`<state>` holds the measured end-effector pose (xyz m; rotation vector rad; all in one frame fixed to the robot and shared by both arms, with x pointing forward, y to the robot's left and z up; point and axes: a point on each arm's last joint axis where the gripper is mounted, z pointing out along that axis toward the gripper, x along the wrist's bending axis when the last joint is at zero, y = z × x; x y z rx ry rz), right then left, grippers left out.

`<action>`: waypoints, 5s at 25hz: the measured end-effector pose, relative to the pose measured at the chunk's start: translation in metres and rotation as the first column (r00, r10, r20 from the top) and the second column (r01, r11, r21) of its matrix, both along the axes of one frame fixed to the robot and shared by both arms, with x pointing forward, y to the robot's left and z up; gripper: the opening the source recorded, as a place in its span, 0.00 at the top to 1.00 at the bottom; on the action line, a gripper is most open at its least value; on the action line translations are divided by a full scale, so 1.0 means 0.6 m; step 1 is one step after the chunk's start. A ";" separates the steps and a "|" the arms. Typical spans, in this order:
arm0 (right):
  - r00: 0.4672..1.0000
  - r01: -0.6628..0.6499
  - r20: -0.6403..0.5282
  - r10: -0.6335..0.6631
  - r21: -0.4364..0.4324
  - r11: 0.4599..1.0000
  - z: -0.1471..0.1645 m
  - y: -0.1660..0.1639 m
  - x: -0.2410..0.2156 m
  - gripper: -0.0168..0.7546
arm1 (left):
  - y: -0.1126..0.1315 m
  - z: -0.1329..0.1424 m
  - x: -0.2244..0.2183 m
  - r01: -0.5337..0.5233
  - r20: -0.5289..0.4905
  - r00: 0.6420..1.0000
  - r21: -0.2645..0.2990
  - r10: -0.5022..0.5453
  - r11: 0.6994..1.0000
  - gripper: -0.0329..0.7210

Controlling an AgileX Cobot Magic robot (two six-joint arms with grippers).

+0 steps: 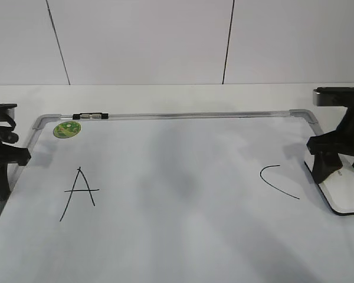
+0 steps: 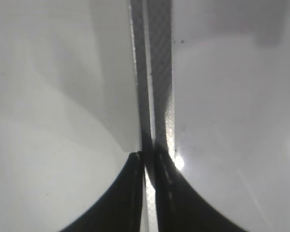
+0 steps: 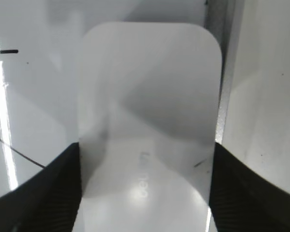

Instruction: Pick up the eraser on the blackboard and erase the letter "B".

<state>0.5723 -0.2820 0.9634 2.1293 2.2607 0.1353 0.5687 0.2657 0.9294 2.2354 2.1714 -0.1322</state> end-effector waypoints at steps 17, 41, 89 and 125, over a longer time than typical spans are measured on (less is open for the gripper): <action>1.000 -0.002 -0.005 0.002 0.000 1.000 -0.001 0.000 0.000 0.20 | 0.000 0.000 0.000 0.000 0.000 1.000 0.000 0.000 1.000 0.91; 1.000 0.004 -0.018 -0.004 0.004 1.000 0.101 0.002 0.032 0.19 | 0.000 0.000 0.000 0.007 0.000 1.000 0.001 -0.007 1.000 0.86; 0.784 -0.015 0.619 -0.054 0.106 0.994 0.311 -0.008 -0.449 0.21 | 0.035 0.401 -0.373 0.047 0.687 0.727 -0.014 -0.025 0.999 0.64; 0.661 -0.082 0.749 0.043 0.015 0.997 0.140 -0.015 -0.563 0.22 | 0.053 0.210 -0.565 0.061 0.883 0.469 -0.011 -0.019 0.998 0.64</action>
